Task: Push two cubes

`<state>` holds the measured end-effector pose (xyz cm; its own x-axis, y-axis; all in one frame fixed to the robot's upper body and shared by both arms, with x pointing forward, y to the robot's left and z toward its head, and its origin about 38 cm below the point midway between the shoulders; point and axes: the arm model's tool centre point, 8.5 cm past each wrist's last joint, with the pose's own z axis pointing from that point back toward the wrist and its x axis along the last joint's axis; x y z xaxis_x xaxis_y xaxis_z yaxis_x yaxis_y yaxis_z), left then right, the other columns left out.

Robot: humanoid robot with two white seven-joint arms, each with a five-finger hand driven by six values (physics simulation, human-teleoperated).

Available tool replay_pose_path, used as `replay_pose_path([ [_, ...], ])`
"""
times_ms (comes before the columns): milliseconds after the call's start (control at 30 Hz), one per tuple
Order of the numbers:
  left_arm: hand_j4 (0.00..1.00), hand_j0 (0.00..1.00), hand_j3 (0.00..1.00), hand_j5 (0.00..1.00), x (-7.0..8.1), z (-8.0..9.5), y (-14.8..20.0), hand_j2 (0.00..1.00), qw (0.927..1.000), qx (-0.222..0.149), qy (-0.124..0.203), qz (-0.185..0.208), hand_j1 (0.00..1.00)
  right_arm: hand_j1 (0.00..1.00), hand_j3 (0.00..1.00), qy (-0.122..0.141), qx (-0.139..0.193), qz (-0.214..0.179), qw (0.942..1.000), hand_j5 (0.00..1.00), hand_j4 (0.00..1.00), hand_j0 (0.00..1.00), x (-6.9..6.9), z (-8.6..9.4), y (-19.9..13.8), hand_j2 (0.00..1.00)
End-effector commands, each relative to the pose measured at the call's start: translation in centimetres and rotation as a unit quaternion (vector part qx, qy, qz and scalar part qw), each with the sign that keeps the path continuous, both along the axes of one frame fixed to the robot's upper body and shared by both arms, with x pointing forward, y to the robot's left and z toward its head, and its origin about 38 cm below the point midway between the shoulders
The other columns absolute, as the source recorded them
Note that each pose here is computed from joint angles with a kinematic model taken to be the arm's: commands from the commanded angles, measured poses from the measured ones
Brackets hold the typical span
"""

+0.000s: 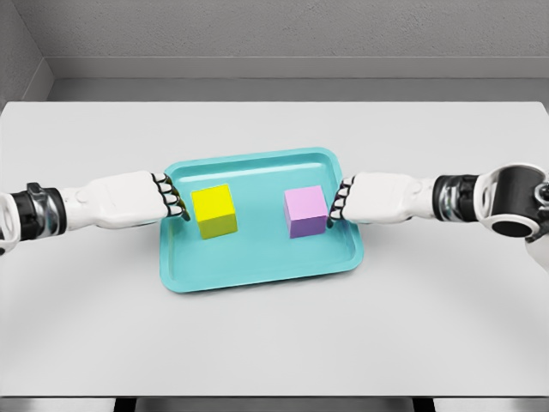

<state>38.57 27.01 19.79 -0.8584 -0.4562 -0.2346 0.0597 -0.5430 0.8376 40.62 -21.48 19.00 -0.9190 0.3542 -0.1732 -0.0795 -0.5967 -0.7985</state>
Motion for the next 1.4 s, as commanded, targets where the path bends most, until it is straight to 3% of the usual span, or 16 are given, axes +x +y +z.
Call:
replay_pose_path([
  [0, 0.77, 0.77, 0.77, 0.77, 0.2, -0.2, 0.0, 0.77, 1.0, -0.003, 0.004, 0.005, 0.77, 0.75, 0.75, 0.005, 0.002, 0.005, 1.0, 0.75, 0.75, 0.75, -0.2, -0.3, 0.5, 0.75],
  [600, 0.78, 0.78, 0.78, 0.78, 0.7, -0.8, -2.2, 0.78, 0.9998, -0.017, 0.011, -0.007, 0.78, 0.76, 0.76, 0.001, 0.019, 0.017, 0.9997, 0.76, 0.76, 0.76, 0.0, 0.1, 2.1, 0.76],
  [900, 0.78, 0.78, 0.78, 0.78, 2.0, -1.6, -0.5, 0.78, 0.9993, -0.011, 0.025, 0.025, 0.78, 0.75, 0.75, 0.003, 0.024, 0.027, 0.9994, 0.75, 0.75, 0.75, 0.0, -0.1, 3.3, 0.75],
  [1200, 0.78, 0.78, 0.78, 0.78, 2.8, -1.4, -1.0, 0.78, 0.9992, -0.02, 0.022, 0.027, 0.78, 0.75, 0.75, 0.002, 0.027, 0.023, 0.9994, 0.75, 0.75, 0.75, 0.9, 0.1, 3.7, 0.75],
  [1367, 0.78, 0.78, 0.78, 0.78, 3.3, -1.5, -1.4, 0.78, 0.999, -0.021, 0.025, 0.03, 0.78, 0.76, 0.76, 0.011, 0.022, 0.024, 0.9994, 0.76, 0.76, 0.76, 1.0, -0.7, 4.1, 0.76],
])
